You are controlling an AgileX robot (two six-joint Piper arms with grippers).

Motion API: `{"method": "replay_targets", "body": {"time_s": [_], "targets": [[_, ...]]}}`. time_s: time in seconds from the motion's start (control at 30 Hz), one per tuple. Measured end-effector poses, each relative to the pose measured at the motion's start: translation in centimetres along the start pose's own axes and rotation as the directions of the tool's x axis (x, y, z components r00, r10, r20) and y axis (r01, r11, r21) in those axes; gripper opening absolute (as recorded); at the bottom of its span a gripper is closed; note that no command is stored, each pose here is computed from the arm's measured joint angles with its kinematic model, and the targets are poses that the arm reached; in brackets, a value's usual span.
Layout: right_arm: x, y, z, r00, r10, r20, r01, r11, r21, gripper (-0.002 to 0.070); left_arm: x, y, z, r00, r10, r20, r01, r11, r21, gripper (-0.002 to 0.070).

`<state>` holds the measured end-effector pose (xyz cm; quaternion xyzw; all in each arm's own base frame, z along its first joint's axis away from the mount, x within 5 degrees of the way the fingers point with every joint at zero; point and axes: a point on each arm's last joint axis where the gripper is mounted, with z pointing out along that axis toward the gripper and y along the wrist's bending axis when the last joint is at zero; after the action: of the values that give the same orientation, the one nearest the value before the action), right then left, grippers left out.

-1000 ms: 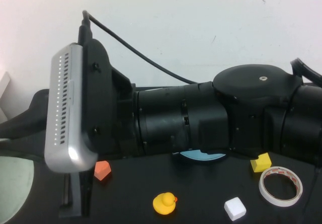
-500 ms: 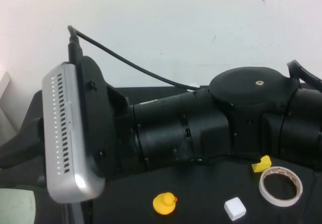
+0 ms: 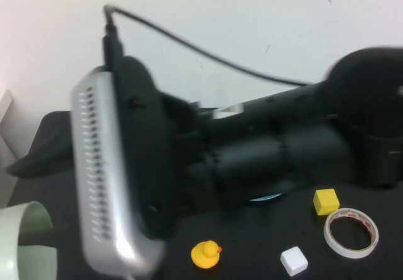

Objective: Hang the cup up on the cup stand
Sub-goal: Adjust the cup with two arms, then place the cup on the cup holder

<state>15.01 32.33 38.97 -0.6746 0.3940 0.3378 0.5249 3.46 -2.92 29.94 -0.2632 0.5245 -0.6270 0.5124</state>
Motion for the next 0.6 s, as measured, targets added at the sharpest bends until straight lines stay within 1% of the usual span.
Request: {"method": "replay_targets", "body": {"time_s": [0.03, 0.1, 0.2, 0.27, 0.33, 0.4, 0.47, 0.53, 0.57, 0.6], "targets": [[-0.3, 0.1, -0.5, 1.000, -0.005, -0.013, 0.005, 1.000, 0.001, 0.0405, 0.0, -0.2, 0.0, 1.000, 0.025, -0.002, -0.025, 1.000, 0.007, 0.0548], [-1.2, 0.4, -1.8, 0.999, -0.029, -0.042, 0.029, 1.000, -0.010, 0.0405, -0.1, -0.9, 0.0, 0.994, 0.109, 0.003, -0.109, 0.994, 0.023, 0.0546], [-2.5, 0.9, -3.6, 0.997, -0.037, -0.069, 0.036, 0.999, -0.011, 0.0401, -0.3, -2.1, 0.3, 0.976, 0.218, 0.010, -0.218, 0.975, 0.042, 0.0545], [-3.3, 1.2, -4.8, 0.997, -0.024, -0.078, 0.023, 1.000, -0.006, 0.0387, -0.4, -2.8, 0.6, 0.962, 0.274, 0.006, -0.274, 0.960, 0.048, 0.0545], [-3.8, 1.5, -5.7, 0.995, -0.006, -0.097, 0.005, 1.000, -0.012, 0.0357, -0.5, -3.2, 1.2, 0.943, 0.333, -0.007, -0.332, 0.942, 0.045, 0.0544], [-4.2, 2.1, -6.9, 0.990, -0.010, -0.143, 0.005, 0.999, -0.037, 0.0302, -0.6, -3.6, 2.1, 0.913, 0.406, -0.038, -0.404, 0.914, 0.042, 0.0544], [-4.4, 2.8, -8.1, 0.979, -0.018, -0.203, 0.004, 0.998, -0.067, 0.0232, -0.5, -3.9, 3.1, 0.870, 0.487, -0.078, -0.485, 0.873, 0.051, 0.0543], [-4.3, 3.5, -9.7, 0.952, -0.011, -0.307, -0.017, 0.996, -0.089, 0.0138, -0.6, -4.2, 4.4, 0.821, 0.559, -0.120, -0.555, 0.829, 0.061, 0.0543], [-4.1, 3.9, -10.5, 0.930, 0.006, -0.367, -0.041, 0.995, -0.087, 0.0091, -0.6, -4.4, 5.1, 0.792, 0.594, -0.141, -0.590, 0.804, 0.071, 0.0542], [-3.9, 4.1, -11.3, 0.902, 0.035, -0.429, -0.073, 0.995, -0.073, 0.0060, -0.7, -4.6, 5.8, 0.763, 0.626, -0.159, -0.622, 0.779, 0.080, 0.0542]]}}
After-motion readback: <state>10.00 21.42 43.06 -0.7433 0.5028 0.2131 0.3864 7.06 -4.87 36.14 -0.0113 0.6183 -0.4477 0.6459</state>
